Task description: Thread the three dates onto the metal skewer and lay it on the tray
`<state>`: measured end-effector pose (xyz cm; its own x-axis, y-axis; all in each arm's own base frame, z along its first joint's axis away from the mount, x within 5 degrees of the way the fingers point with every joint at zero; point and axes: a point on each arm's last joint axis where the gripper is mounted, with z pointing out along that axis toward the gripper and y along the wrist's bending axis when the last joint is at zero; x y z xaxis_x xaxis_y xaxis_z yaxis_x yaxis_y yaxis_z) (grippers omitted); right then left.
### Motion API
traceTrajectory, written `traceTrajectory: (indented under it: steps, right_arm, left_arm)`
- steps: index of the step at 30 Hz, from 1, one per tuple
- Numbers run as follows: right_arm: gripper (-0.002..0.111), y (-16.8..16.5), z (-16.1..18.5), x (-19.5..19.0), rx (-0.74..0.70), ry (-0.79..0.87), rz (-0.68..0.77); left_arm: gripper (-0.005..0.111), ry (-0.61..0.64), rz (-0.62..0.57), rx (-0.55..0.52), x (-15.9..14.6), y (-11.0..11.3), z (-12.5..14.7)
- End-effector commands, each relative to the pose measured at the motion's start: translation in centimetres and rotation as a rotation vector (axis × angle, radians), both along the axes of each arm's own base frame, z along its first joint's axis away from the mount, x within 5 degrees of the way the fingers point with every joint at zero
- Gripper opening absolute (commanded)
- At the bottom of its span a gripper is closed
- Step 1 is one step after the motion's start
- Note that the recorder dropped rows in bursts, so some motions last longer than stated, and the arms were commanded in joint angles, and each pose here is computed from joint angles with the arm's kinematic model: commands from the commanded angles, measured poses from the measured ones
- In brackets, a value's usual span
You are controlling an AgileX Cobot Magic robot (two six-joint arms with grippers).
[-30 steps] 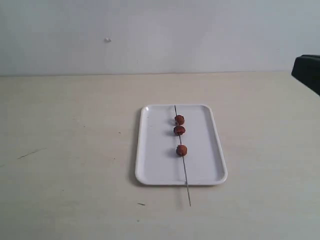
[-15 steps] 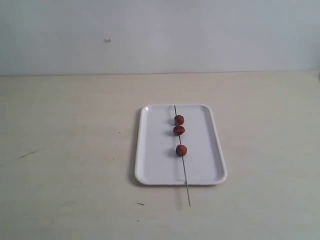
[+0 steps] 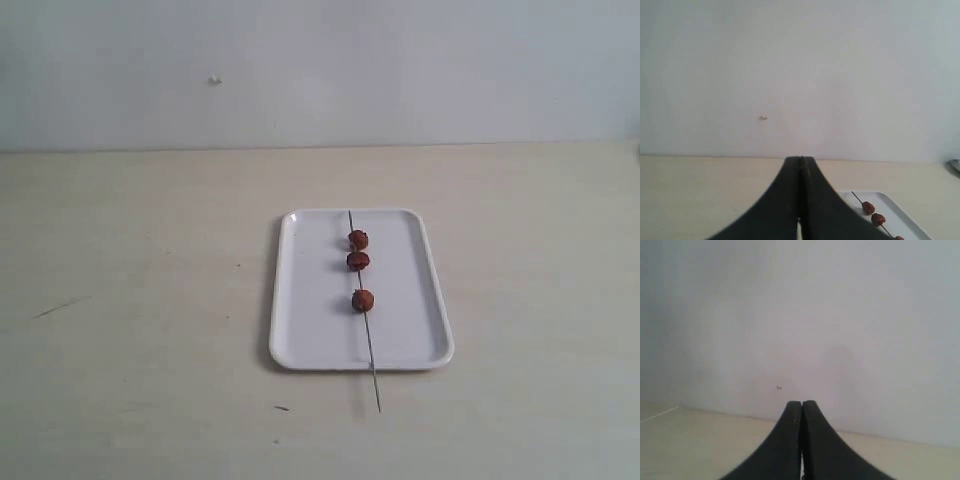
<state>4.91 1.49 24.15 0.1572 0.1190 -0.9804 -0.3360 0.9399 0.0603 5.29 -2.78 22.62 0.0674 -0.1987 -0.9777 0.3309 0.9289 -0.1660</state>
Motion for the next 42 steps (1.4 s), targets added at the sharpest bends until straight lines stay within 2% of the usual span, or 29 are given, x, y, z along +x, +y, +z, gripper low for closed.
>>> traceTrajectory:
  steps: [1,6,8,26,30,37,38,42]
  right_arm:
    - [0.000,0.3,-2.1,0.3,0.005,0.071,0.020]
    - [0.000,0.8,-2.9,0.2,-0.015,0.116,0.077]
    - [0.000,0.9,-3.0,0.2,-0.044,0.118,0.091]
    - [0.000,1.0,-3.1,0.1,-0.034,0.126,0.099]
    - [0.000,1.0,-3.1,0.1,-0.074,0.107,0.098]
    - [0.000,0.1,-2.3,0.4,0.002,0.044,-0.007]
    - [0.000,0.1,-2.2,0.4,-0.034,0.024,-0.030]
    - [0.000,-0.4,-2.9,0.6,0.004,0.115,-0.129]
  left_arm:
    - [0.000,0.010,-0.008,-0.007,0.1,-0.1,-0.1]
    - [0.000,0.010,-0.007,-0.006,0.1,-0.1,-0.2]
    - [0.000,0.010,-0.005,0.028,0.1,-0.1,-0.3]
    - [0.000,0.010,-0.003,0.035,0.1,-0.1,-0.3]
    - [0.000,0.010,-0.003,0.035,0.1,-0.1,-0.3]
    - [0.000,0.010,-0.003,0.035,0.1,-0.1,-0.3]
    - [0.000,0.010,-0.003,0.035,0.1,-0.1,-0.3]
    - [0.000,0.010,-0.003,0.035,0.1,-0.1,-0.3]
